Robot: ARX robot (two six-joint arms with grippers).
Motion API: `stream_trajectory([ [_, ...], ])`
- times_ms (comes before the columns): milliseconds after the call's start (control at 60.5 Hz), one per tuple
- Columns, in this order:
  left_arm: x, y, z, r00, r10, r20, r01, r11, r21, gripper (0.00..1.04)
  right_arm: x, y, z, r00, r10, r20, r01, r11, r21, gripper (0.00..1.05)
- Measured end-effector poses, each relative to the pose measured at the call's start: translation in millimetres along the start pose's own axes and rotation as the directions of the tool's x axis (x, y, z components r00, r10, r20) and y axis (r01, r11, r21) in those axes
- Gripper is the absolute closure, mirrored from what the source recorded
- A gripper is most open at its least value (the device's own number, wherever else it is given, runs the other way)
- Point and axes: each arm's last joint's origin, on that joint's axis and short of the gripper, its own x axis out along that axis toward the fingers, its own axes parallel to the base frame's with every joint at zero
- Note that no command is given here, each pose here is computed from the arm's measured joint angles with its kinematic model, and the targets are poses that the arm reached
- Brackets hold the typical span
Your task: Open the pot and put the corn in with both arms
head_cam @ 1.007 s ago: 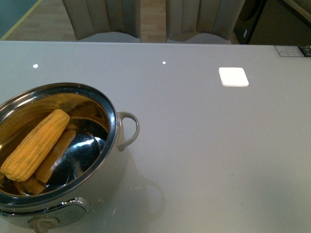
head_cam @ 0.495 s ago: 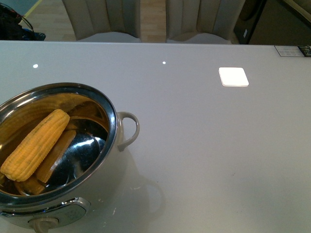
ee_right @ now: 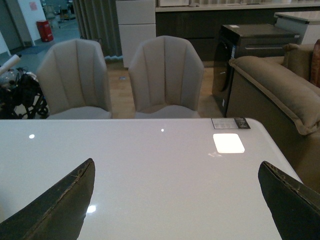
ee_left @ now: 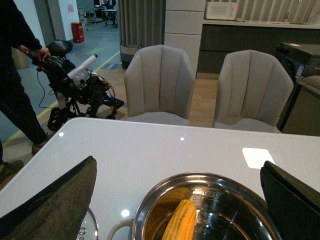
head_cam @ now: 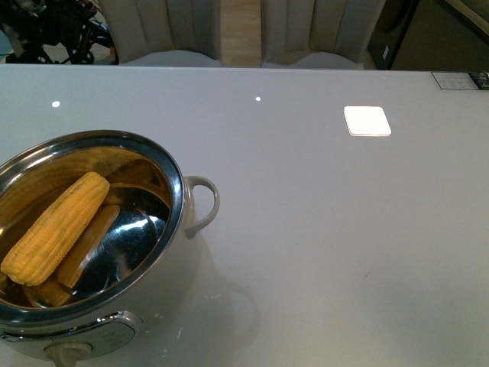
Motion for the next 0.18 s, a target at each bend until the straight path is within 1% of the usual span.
stream_trajectory([
  [182,0.0,0.0,0.0,1.000,0.000,0.000,0.000,1.000,0.000,0.07,0.0,0.0,0.0,1.000,0.000,0.000,0.000,1.000,0.000,0.09],
])
